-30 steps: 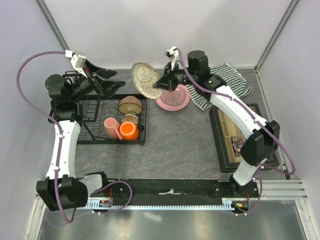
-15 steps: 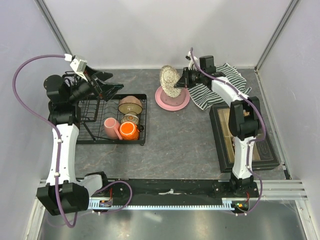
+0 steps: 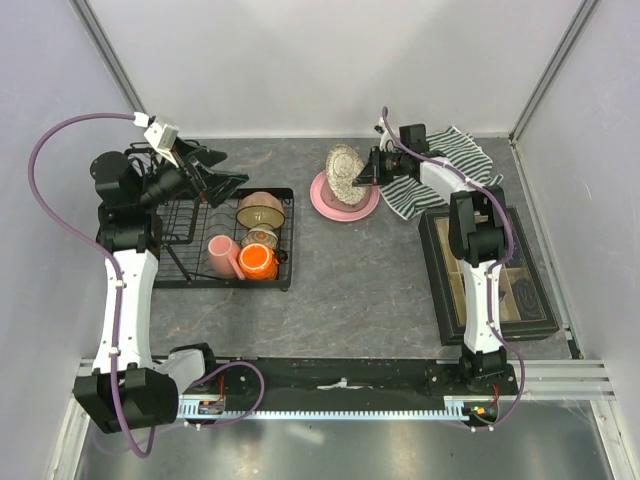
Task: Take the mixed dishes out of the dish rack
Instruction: Place the plate at the center of the board.
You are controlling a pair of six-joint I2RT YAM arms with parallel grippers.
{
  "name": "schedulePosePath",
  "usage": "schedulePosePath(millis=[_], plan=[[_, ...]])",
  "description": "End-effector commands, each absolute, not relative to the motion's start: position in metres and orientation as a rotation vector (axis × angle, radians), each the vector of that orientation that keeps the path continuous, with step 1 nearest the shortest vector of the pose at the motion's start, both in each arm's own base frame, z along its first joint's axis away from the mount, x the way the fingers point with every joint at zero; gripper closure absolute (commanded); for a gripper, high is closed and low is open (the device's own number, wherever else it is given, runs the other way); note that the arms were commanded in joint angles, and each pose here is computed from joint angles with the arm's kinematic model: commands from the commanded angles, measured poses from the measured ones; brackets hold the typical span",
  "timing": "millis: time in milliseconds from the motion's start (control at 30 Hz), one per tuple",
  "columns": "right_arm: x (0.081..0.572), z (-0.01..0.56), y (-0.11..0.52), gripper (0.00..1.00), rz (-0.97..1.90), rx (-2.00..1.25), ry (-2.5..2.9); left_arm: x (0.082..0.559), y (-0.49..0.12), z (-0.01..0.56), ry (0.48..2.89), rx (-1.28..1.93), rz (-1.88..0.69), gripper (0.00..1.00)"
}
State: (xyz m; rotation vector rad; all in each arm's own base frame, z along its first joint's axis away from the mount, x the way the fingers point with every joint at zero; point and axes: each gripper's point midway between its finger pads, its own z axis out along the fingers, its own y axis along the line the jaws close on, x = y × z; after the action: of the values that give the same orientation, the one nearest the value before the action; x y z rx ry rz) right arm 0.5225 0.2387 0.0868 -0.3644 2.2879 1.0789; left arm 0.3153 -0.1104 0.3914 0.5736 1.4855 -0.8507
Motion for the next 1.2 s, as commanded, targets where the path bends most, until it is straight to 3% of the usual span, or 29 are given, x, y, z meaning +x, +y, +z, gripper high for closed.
schedulePosePath(millis=[0,600,1167], plan=[[0.537,0.115,0.242,1.0,1.135,-0.413,2.175,0.308,-0.111,0.394,1.452,0.636,-0.829,0.01],[0.515,0.096,0.244,0.97,1.295,-0.402,2.221,0.303,-0.113,0.383,1.468,0.658,-0.84,0.01],[0.513,0.081,0.247,0.76,1.343,-0.4,2.242,0.303,-0.114,0.38,1.474,0.659,-0.847,0.01]])
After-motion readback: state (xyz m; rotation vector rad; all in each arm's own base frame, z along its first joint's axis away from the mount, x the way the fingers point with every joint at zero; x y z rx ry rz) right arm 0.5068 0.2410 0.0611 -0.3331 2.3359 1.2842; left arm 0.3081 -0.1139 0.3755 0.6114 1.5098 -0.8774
